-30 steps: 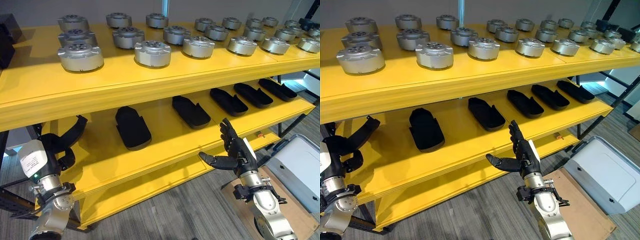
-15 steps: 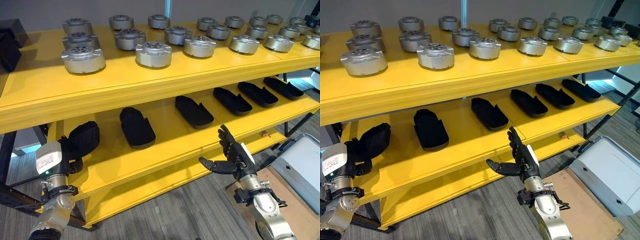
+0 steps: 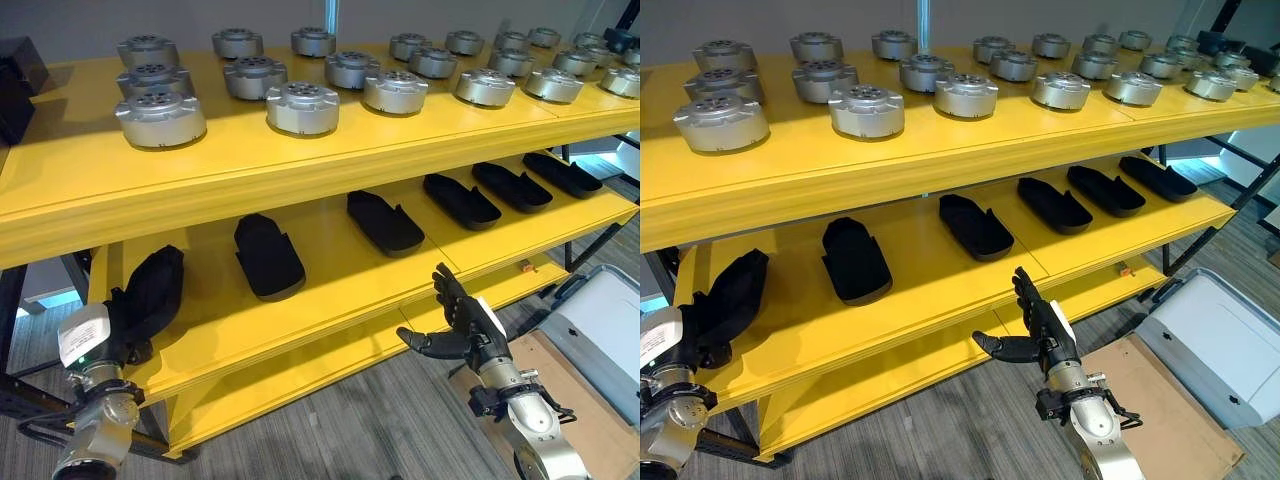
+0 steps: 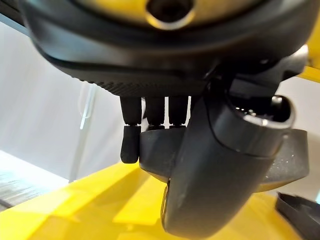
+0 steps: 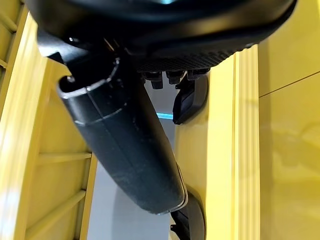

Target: Move parts from the plastic box to the shelf.

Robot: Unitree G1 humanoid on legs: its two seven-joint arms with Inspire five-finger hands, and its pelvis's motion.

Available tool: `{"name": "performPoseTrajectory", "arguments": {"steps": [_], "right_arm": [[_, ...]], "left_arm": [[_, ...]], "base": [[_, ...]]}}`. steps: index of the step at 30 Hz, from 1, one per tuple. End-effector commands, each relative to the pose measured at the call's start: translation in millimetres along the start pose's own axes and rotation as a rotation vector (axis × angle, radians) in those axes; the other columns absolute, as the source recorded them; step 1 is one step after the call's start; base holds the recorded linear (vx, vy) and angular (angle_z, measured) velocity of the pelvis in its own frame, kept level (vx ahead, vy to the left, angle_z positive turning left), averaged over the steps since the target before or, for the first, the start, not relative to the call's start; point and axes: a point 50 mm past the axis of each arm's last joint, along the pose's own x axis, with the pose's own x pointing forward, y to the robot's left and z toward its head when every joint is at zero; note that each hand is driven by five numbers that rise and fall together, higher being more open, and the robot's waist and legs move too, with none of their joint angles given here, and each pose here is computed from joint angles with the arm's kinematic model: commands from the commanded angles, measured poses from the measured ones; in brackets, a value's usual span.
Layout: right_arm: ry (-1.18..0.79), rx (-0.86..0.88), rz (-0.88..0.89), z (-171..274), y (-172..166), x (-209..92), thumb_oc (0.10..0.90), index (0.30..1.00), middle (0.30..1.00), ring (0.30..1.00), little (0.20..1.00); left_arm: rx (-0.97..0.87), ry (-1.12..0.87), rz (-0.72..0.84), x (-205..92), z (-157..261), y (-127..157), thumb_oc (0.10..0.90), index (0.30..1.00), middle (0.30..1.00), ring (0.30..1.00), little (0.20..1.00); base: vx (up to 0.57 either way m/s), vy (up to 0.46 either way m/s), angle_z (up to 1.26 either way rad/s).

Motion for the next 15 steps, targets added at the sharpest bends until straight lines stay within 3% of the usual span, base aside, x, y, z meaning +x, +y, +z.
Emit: {"name": "performPoseTrajectory", "arguments": {"steps": [1, 8, 15], "right_arm": [[-0.243, -0.064, -0.006, 49.4, -13.2, 11.7, 0.900, 1.000, 1.000, 1.000, 1.000], [-0.227, -0.061, -0.003, 47.5, -12.6, 10.0, 0.900, 1.000, 1.000, 1.000, 1.000], [-0.217, -0.066, -0.012, 45.8, -14.2, 7.2, 0.900, 1.000, 1.000, 1.000, 1.000]], "left_arm": [[-0.212, 0.023, 0.270, 39.7, 14.4, 62.1, 0.400, 0.300, 0.300, 0.300, 0.300], [-0.338, 0.076, 0.267, 43.4, 10.6, 63.9, 0.400, 0.300, 0.300, 0.300, 0.300], [-0.343, 0.066, 0.254, 49.3, 17.4, 65.8, 0.400, 0.300, 0.300, 0.300, 0.300]], "base": [[0.00, 0.000, 0.00], [0.00, 0.000, 0.00], [0.00, 0.000, 0.00]]}}
